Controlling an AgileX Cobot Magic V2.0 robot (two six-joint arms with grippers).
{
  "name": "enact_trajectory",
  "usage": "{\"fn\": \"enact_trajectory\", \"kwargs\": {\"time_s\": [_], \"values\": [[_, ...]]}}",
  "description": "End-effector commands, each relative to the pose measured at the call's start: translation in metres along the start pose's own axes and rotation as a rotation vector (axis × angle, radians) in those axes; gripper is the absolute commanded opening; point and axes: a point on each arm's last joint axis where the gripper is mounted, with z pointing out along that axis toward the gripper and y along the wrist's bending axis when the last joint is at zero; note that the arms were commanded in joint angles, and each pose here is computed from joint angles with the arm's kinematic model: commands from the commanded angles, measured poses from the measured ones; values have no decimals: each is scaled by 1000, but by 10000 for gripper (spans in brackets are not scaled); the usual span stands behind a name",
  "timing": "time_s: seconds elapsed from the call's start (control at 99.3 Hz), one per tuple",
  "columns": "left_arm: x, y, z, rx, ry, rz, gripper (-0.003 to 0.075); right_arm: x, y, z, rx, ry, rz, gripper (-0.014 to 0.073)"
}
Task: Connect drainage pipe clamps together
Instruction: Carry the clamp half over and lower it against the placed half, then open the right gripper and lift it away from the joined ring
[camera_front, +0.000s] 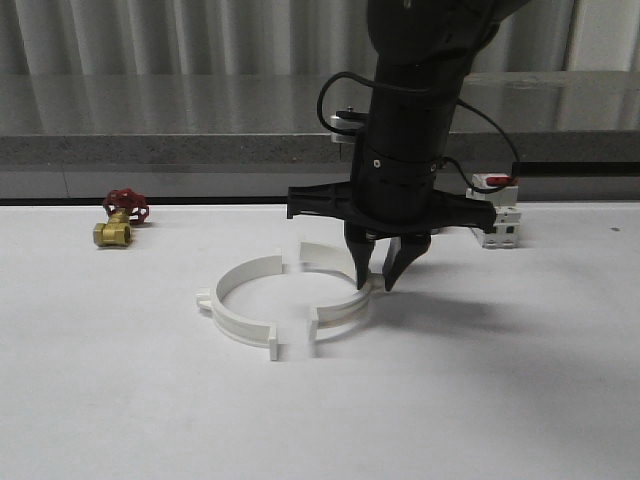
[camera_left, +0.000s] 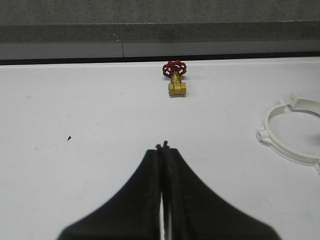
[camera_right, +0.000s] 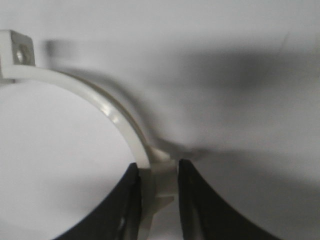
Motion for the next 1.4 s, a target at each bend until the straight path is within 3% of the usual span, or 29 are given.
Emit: {"fn": "enact_trajectory", "kwargs": {"time_s": [0.0, 0.675, 1.279, 1.39], "values": [[-15, -1, -3, 5, -95, -2, -20, -15, 7, -26, -53, -99, -7, 135], [-15, -1, -3, 5, -95, -2, -20, -12, 17, -26, -89, -119, 6, 135], [-15, -1, -3, 5, -95, -2, -20, -5, 19, -12, -101, -53, 74, 135], [-15, -1, -3, 5, -95, -2, -20, -5, 19, -12, -98, -49, 74, 171]]}}
